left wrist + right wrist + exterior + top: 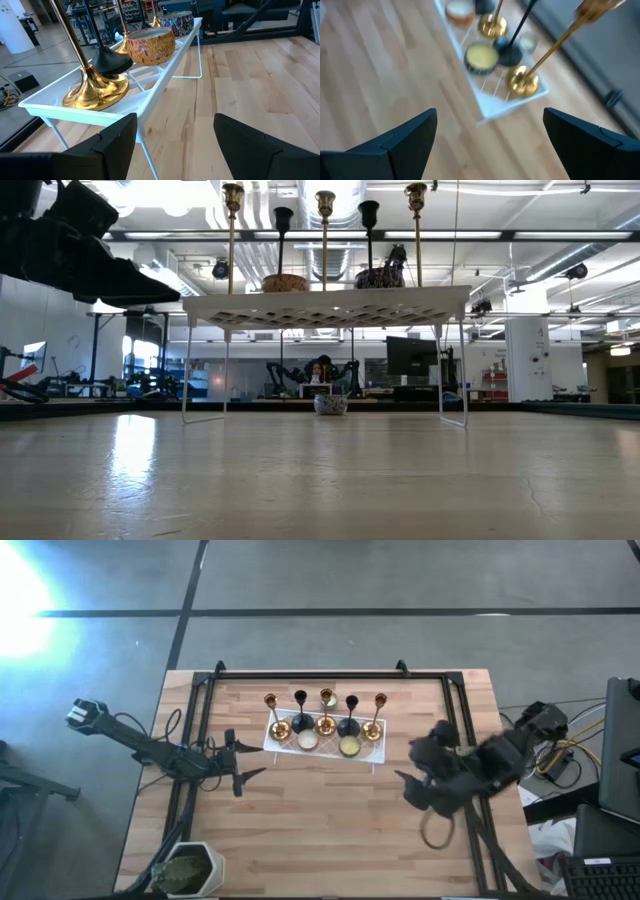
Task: Pick & Place candle stick holders
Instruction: Put the light blue scented candle on the shelf
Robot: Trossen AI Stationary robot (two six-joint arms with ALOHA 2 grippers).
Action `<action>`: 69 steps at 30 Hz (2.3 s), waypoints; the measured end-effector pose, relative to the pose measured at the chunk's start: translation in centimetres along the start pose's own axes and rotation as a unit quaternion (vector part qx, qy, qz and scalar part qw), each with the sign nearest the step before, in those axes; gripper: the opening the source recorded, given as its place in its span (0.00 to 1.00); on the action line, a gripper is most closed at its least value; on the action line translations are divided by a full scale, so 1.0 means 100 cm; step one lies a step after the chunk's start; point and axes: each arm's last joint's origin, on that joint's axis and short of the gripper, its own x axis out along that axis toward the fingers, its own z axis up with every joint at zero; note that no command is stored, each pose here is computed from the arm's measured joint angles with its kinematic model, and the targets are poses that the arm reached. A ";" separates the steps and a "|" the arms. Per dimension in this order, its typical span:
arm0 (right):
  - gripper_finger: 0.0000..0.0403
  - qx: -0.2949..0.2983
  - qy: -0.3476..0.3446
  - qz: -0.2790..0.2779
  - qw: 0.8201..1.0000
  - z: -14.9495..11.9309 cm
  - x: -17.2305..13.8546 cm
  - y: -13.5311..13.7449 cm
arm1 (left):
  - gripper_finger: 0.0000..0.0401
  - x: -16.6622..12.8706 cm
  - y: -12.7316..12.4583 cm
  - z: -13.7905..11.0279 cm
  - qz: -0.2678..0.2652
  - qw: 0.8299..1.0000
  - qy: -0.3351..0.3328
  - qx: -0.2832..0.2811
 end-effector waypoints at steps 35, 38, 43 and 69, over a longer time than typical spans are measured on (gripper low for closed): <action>0.63 0.237 -0.240 -0.204 0.919 -0.032 -0.069 -0.212 | 0.67 0.000 0.000 0.000 0.000 1.000 0.000 0.000; 0.64 0.220 -0.245 -0.235 0.915 -0.017 -0.074 -0.213 | 0.67 0.000 0.000 0.000 0.000 1.000 0.000 0.000; 0.66 0.194 -0.219 -0.300 0.908 0.013 -0.068 -0.213 | 0.67 0.000 0.000 0.000 0.000 1.000 0.000 0.000; 0.66 0.278 -0.006 -0.242 0.930 0.102 0.032 -0.275 | 0.67 0.001 0.000 -0.002 -0.001 1.000 0.010 0.007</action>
